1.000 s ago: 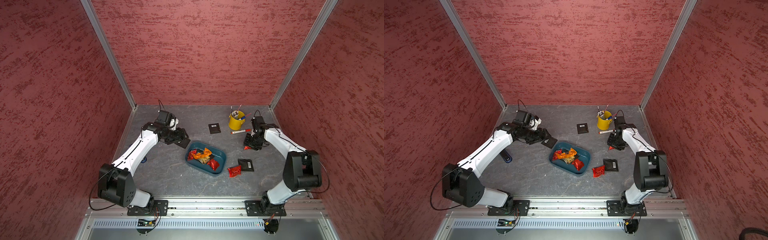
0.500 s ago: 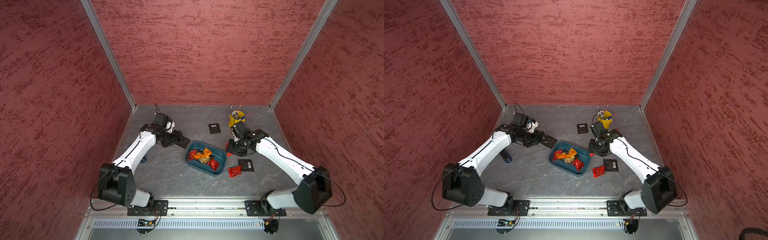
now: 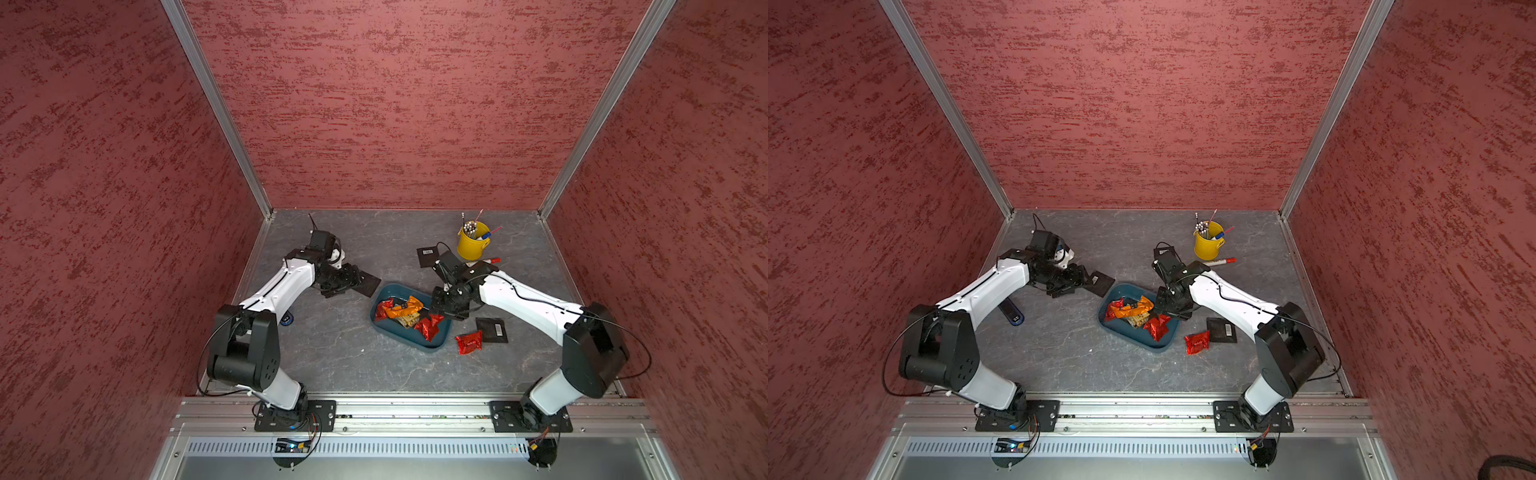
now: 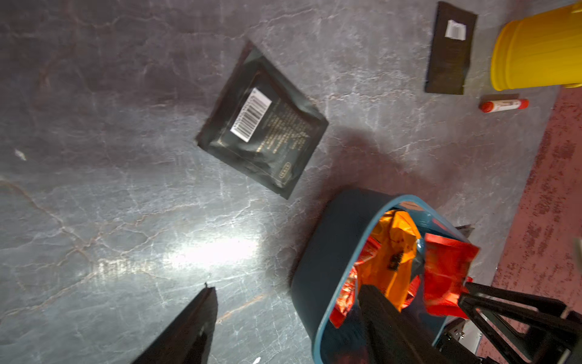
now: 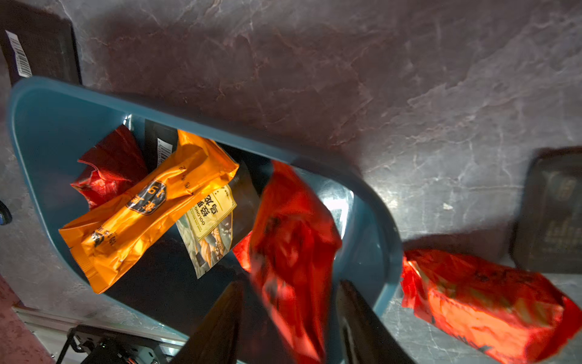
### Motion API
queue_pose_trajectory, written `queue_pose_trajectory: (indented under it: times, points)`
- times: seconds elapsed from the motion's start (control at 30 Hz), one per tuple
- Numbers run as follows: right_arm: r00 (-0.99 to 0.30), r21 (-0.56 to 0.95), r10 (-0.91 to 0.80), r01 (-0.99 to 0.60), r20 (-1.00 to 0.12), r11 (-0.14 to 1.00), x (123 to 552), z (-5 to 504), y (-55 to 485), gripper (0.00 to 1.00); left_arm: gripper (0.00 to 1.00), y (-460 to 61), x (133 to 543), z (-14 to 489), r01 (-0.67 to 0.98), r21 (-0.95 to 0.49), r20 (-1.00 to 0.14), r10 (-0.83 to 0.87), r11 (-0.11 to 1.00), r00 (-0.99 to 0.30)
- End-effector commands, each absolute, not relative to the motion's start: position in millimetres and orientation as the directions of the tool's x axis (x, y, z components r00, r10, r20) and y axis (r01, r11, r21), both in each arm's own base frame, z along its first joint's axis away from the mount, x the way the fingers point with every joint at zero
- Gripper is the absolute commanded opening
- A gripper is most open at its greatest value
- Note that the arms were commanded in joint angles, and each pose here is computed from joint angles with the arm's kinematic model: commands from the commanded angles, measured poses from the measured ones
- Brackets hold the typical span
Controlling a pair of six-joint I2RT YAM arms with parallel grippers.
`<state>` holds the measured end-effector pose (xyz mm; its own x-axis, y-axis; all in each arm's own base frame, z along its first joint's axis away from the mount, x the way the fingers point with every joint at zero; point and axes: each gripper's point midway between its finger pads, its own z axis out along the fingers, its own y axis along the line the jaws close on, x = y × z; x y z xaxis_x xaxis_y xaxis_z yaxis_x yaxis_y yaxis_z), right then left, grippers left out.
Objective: Put the tea bags into the storage box
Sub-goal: Place the tea bag in the storage box, then adjust the tea bag at the center of the board.
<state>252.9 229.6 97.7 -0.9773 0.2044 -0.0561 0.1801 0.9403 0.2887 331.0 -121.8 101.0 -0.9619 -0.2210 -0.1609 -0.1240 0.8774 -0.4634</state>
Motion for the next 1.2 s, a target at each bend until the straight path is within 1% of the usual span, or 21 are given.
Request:
queue_pose_trajectory:
  times: [0.0,0.07,0.1,0.3,0.4,0.53,0.67,0.8,0.87,0.93,1.17]
  points:
    - [-0.975,0.319,0.199,0.159,-0.097,0.934,262.0,114.0,239.2,0.61,0.74,-116.5,342.1,92.9,-0.120,-0.457,-0.188,-0.227,0.881,-0.955]
    - [-0.975,0.306,0.196,0.156,-0.106,0.939,261.6,119.2,236.5,0.66,0.74,-115.6,345.4,89.3,-0.124,-0.456,-0.186,-0.231,0.881,-0.955]
    - [-0.974,0.301,0.194,0.151,-0.116,0.942,262.1,123.5,235.7,0.67,0.73,-115.3,347.3,88.0,-0.124,-0.456,-0.187,-0.231,0.881,-0.955]
    - [-0.969,0.287,0.171,0.115,-0.177,0.951,270.1,153.5,236.5,0.68,0.70,-113.1,358.3,76.8,-0.134,-0.452,-0.181,-0.238,0.882,-0.954]
    - [-0.969,0.303,0.161,0.098,-0.190,0.948,277.5,161.2,245.0,0.68,0.65,-112.9,366.5,70.7,-0.144,-0.461,-0.188,-0.255,0.876,-0.948]
    - [-0.969,0.333,0.152,0.080,-0.197,0.940,289.4,164.5,259.6,0.68,0.50,-116.5,379.7,66.4,-0.150,-0.487,-0.187,-0.270,0.861,-0.944]
    - [-0.967,0.357,0.149,0.067,-0.205,0.932,300.4,170.3,272.0,0.68,0.29,-121.5,392.0,59.7,-0.152,-0.501,-0.175,-0.271,0.852,-0.947]
    - [-0.968,0.364,0.147,0.066,-0.201,0.929,302.7,170.4,275.5,0.67,0.11,-123.5,401.2,55.3,-0.159,-0.500,-0.176,-0.280,0.851,-0.944]
    - [-0.969,0.365,0.146,0.066,-0.198,0.929,301.7,169.5,275.4,0.67,0.04,-124.7,405.4,52.9,-0.163,-0.498,-0.178,-0.285,0.852,-0.942]
    - [-0.971,0.360,0.144,0.066,-0.193,0.931,300.2,166.7,274.2,0.67,0.00,-126.5,409.2,50.3,-0.163,-0.494,-0.179,-0.284,0.854,-0.942]
    - [-0.971,0.363,0.143,0.065,-0.192,0.929,298.7,166.1,274.1,0.67,0.00,-138.7,415.4,35.2,-0.151,-0.467,-0.157,-0.249,0.871,-0.956]
